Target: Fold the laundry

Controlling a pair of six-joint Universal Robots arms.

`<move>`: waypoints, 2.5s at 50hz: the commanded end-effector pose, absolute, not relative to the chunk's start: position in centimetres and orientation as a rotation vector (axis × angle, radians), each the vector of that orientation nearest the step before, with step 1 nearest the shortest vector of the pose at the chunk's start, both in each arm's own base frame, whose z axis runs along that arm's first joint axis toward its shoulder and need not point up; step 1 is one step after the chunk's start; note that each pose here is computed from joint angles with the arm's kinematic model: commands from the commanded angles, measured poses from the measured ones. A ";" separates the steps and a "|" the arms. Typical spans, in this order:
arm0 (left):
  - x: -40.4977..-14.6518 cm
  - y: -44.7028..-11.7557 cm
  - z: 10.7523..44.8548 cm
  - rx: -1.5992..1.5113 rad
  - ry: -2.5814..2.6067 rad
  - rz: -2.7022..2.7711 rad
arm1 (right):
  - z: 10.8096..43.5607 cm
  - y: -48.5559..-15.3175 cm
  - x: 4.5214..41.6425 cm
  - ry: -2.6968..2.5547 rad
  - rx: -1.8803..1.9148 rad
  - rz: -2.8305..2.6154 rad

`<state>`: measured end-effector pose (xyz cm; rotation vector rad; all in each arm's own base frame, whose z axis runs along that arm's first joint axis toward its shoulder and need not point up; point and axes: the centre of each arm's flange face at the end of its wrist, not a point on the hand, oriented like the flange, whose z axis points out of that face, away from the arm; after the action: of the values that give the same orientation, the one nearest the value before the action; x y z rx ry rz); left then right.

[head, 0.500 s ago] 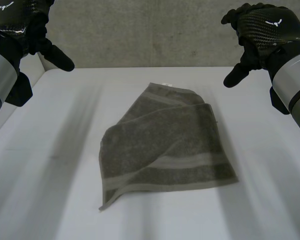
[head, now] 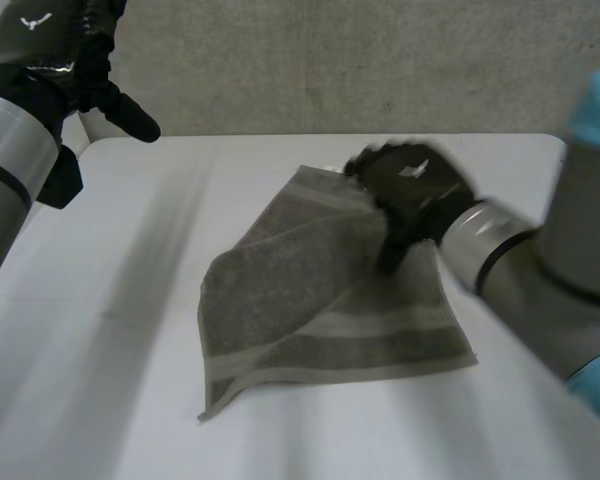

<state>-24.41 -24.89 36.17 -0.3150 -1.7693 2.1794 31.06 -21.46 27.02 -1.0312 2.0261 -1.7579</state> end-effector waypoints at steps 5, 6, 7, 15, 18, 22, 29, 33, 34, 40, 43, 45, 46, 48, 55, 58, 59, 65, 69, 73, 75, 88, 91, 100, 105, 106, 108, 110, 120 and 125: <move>-23.5 -29.0 32.4 -0.295 -1.910 2.128 | 19.2 -16.0 36.6 1.959 -1.306 -1.409; -23.5 -29.3 31.9 -0.295 -1.929 2.116 | 18.1 -15.7 37.2 1.949 -1.322 -1.401; -23.4 -29.5 31.2 -0.293 -1.957 2.097 | 18.1 -15.7 37.2 1.949 -1.322 -1.401; -21.8 -29.9 28.0 -0.266 -2.090 2.031 | 14.7 -15.0 39.4 1.862 -1.361 -1.457; -21.5 -29.9 27.2 -0.263 -2.109 2.019 | 13.8 -14.4 39.9 1.842 -1.386 -1.455; -21.2 -29.7 26.7 -0.256 -2.123 2.013 | 12.9 -14.3 40.1 1.852 -1.402 -1.451; -20.6 -29.8 25.8 -0.241 -2.141 2.016 | 11.7 -14.8 40.4 1.883 -1.426 -1.470; -20.6 -29.8 25.8 -0.241 -2.141 2.016 | 11.9 -15.0 40.5 1.871 -1.447 -1.495; -20.7 -29.8 25.8 -0.242 -2.138 2.016 | 11.9 -15.0 40.5 1.870 -1.447 -1.495; -21.0 -30.3 25.3 -0.262 -2.115 2.015 | 19.1 -15.7 40.4 1.756 -1.332 -1.683; -21.3 -30.6 24.8 -0.282 -2.095 2.007 | 24.8 -15.3 39.8 1.639 -1.248 -1.816; -21.9 -31.4 23.5 -0.339 -2.061 1.970 | 27.4 -15.4 39.2 1.593 -1.205 -1.882; -21.9 -31.4 23.5 -0.339 -2.061 1.969 | 29.9 -15.7 38.4 1.556 -1.158 -1.948; -22.7 -31.9 22.3 -0.397 -2.036 1.919 | 31.9 -16.0 37.4 1.536 -1.121 -2.002; -24.2 -32.7 19.8 -0.505 -1.980 1.802 | 38.1 -15.3 33.9 1.456 -1.025 -2.141; -25.2 -32.6 18.7 -0.563 -1.938 1.729 | 38.4 -15.2 33.7 1.451 -1.018 -2.152; -25.8 -32.3 18.2 -0.579 -1.920 1.689 | 38.9 -14.9 33.4 1.440 -1.009 -2.163; -28.2 -30.9 17.5 -0.589 -1.873 1.581 | 40.4 -13.8 32.3 1.399 -0.983 -2.201; -29.7 -30.3 17.2 -0.574 -1.842 1.537 | 40.1 -13.6 32.2 1.413 -0.993 -2.188; -31.8 -30.3 16.5 -0.517 -1.799 1.490 | 40.3 -13.1 31.8 1.423 -0.998 -2.176; -32.5 -30.2 16.3 -0.506 -1.792 1.483 | 40.5 -12.9 31.7 1.419 -0.993 -2.178; -33.8 -33.7 14.9 -0.338 -1.855 1.713 | 42.8 -11.9 29.5 1.398 -0.934 -2.245; -32.5 -35.1 15.8 -0.296 -1.893 1.850 | 42.8 -13.7 28.4 1.476 -0.876 -2.309; -27.1 -32.6 26.7 -0.375 -1.767 2.197 | 38.9 -20.6 26.5 1.748 -0.821 -2.314; -26.2 -28.3 32.8 -0.472 -1.587 2.341 | 35.1 -24.8 26.8 1.905 -0.780 -2.201; -25.8 -27.1 33.6 -0.496 -1.559 2.371 | 33.9 -26.0 26.6 1.955 -0.759 -2.168; -25.5 -26.2 34.0 -0.515 -1.546 2.388 | 33.0 -26.6 26.7 1.984 -0.755 -2.138; -25.4 -25.8 33.4 -0.538 -1.574 2.384 | 31.8 -27.1 27.0 2.018 -0.771 -2.103; -25.3 -25.2 26.4 -0.841 -1.835 2.330 | 27.1 -24.1 29.3 2.110 -0.818 -1.861; -25.5 -25.3 26.0 -1.027 -1.850 2.409 | 26.2 -21.8 30.1 2.111 -0.684 -1.710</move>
<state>-25.24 -25.09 27.09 -0.8303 -1.8139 2.3485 28.77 -25.09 27.47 -0.8009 2.1130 -1.8910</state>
